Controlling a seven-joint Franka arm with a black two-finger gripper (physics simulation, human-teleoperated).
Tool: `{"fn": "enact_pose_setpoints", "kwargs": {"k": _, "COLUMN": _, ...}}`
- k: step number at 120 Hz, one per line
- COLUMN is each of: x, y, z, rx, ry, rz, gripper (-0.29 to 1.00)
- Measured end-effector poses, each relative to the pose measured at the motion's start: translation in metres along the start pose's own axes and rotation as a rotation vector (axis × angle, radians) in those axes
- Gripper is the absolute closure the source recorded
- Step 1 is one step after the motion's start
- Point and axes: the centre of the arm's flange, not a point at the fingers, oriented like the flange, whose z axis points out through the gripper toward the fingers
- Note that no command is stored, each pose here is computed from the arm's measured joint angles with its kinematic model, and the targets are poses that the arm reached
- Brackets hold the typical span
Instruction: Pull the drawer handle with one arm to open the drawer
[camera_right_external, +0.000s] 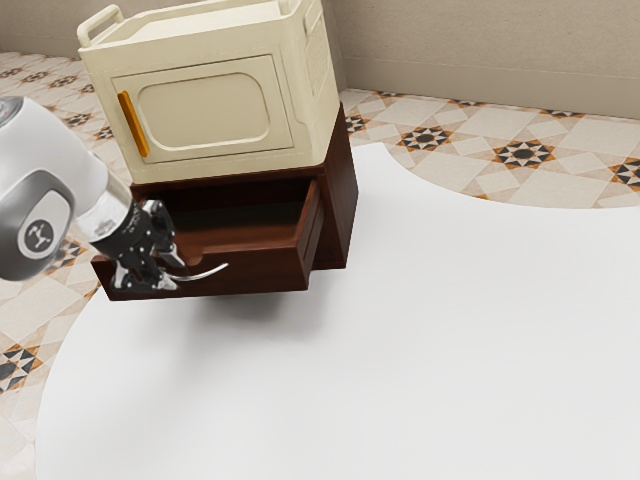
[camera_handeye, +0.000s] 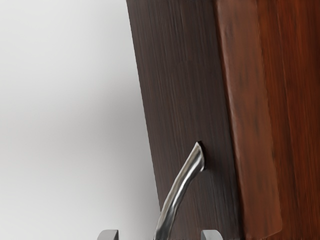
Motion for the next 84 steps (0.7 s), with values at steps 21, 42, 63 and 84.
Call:
{"fn": "enact_pose_setpoints", "kwargs": {"k": 21, "x": -0.029, "y": 0.047, "z": -0.105, "rx": -0.119, "ry": -0.01, "rz": 0.062, "gripper": 0.41}}
{"fn": "enact_pose_setpoints", "kwargs": {"k": 42, "x": -0.07, "y": 0.05, "z": -0.212, "rx": -0.006, "ry": -0.058, "rz": 0.123, "gripper": 0.18}}
{"fn": "enact_pose_setpoints", "kwargs": {"k": 63, "x": -0.09, "y": 0.019, "z": -0.172, "rx": 0.229, "ry": -0.036, "rz": 0.175, "gripper": 0.08}}
{"fn": "enact_pose_setpoints", "kwargs": {"k": 84, "x": -0.087, "y": 0.006, "z": -0.149, "rx": 0.319, "ry": -0.023, "rz": 0.172, "gripper": 0.03}}
